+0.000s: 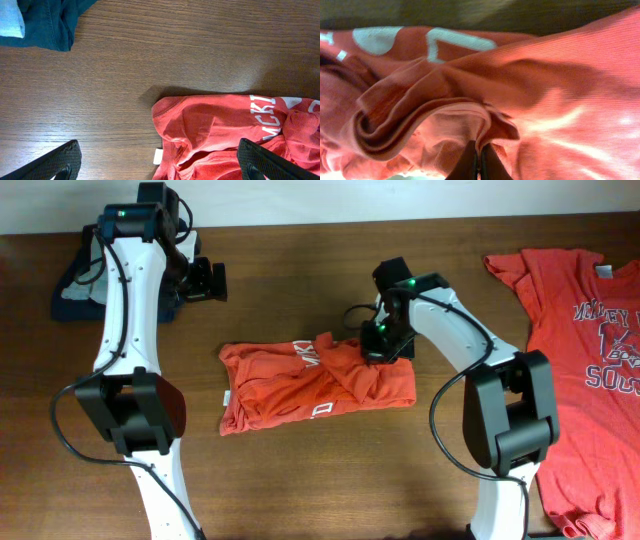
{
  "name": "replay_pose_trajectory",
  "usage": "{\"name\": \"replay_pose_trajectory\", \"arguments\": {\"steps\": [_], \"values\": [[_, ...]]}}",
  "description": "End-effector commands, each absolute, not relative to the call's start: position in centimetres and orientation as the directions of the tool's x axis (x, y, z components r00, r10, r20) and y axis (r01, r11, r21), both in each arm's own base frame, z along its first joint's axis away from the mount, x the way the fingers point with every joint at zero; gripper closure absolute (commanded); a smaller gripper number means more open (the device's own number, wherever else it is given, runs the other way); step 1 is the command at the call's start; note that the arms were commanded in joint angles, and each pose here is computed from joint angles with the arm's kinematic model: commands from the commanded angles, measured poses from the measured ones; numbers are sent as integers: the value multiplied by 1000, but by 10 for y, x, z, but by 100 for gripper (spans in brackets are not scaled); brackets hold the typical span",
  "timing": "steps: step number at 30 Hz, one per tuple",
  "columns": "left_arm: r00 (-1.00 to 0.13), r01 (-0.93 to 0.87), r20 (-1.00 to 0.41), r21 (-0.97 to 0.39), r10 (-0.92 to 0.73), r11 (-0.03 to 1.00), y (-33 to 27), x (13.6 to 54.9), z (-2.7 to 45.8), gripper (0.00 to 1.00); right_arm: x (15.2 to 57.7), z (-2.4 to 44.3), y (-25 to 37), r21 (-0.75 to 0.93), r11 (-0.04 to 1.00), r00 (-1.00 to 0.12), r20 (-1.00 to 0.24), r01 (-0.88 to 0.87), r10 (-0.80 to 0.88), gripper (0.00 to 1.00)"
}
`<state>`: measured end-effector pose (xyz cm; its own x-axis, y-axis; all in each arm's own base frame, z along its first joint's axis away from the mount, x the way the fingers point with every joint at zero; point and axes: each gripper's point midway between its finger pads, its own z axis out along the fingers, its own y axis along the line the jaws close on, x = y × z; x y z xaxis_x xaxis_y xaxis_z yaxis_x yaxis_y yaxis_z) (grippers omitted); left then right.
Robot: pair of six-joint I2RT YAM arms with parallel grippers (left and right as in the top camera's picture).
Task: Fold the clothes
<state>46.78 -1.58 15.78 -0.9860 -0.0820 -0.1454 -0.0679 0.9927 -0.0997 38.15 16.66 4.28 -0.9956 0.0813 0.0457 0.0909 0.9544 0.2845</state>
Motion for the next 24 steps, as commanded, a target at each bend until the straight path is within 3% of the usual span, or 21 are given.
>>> {"name": "replay_pose_trajectory", "arguments": {"steps": [1,14,17,19,24], "values": [[-986,-67,-149,-93,-80,993,-15,466,161,1,379,61,193,322,946,-1000,10,31,30,96],[-986,-66,-150,-93,-80,993,-15,466,161,1,329,63,265,356,924,-986,41,-139,-164,93],[-986,-66,-149,-93,-80,993,-15,466,161,1,321,65,278,376,910,-979,35,-174,-202,80],[-986,-67,-149,-93,-80,993,-15,466,161,1,317,72,292,436,862,-958,4,-257,-287,64],[-986,-67,-149,-93,-80,993,-15,466,161,1,317,104,302,506,764,-902,-74,-401,-424,38]]}}
